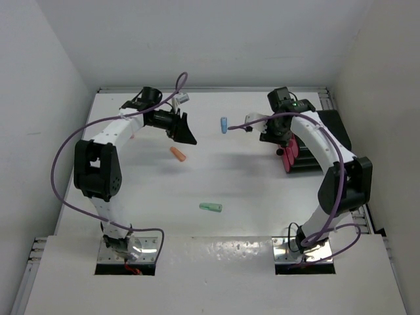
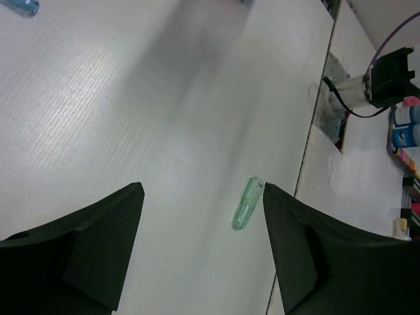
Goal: Sort the stationery into containers
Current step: Open the drawer in the storage box.
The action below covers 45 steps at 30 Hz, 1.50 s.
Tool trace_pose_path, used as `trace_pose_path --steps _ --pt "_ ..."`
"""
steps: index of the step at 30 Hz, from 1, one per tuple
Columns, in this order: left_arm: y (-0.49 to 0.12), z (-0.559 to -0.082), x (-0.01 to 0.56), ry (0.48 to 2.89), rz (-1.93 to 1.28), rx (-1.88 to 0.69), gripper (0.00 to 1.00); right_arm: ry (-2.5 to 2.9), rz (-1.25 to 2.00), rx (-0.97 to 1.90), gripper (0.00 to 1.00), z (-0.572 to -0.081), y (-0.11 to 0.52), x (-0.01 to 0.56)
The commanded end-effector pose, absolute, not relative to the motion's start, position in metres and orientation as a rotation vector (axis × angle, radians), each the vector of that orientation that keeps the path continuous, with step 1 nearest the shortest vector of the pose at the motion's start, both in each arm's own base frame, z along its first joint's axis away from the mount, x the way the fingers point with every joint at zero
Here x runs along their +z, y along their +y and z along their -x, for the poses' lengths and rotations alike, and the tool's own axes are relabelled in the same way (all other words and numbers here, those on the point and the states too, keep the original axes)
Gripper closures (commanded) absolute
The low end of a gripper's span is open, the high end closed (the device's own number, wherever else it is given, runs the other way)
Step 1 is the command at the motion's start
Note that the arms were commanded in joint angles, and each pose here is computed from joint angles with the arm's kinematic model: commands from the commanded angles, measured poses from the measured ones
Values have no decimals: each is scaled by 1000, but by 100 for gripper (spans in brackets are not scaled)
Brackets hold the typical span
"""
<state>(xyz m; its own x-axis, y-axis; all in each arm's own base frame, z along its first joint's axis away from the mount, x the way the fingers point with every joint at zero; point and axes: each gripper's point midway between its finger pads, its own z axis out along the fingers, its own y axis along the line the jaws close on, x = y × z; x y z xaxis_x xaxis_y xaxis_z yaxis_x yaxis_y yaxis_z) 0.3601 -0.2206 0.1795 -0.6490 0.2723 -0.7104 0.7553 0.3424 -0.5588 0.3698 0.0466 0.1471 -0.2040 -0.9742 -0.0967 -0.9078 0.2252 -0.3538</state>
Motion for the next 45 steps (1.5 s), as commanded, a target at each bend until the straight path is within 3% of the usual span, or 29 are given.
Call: trace_pose_path --steps 1,27,33,37,45 --pt "-222 -348 201 2004 -934 -1346 20 2114 1905 -367 53 -376 42 143" --pt "-211 -361 193 2016 -843 -1404 20 1968 2040 -534 56 -400 13 138" --pt "-209 -364 191 2019 -827 -1416 20 1952 2040 -496 73 -396 18 137" --pt "-208 -365 192 2018 -823 -1413 20 1922 2016 -472 92 -396 34 141" --pt "-205 -370 197 2017 -811 -1396 21 1887 2013 -435 99 -393 68 143"
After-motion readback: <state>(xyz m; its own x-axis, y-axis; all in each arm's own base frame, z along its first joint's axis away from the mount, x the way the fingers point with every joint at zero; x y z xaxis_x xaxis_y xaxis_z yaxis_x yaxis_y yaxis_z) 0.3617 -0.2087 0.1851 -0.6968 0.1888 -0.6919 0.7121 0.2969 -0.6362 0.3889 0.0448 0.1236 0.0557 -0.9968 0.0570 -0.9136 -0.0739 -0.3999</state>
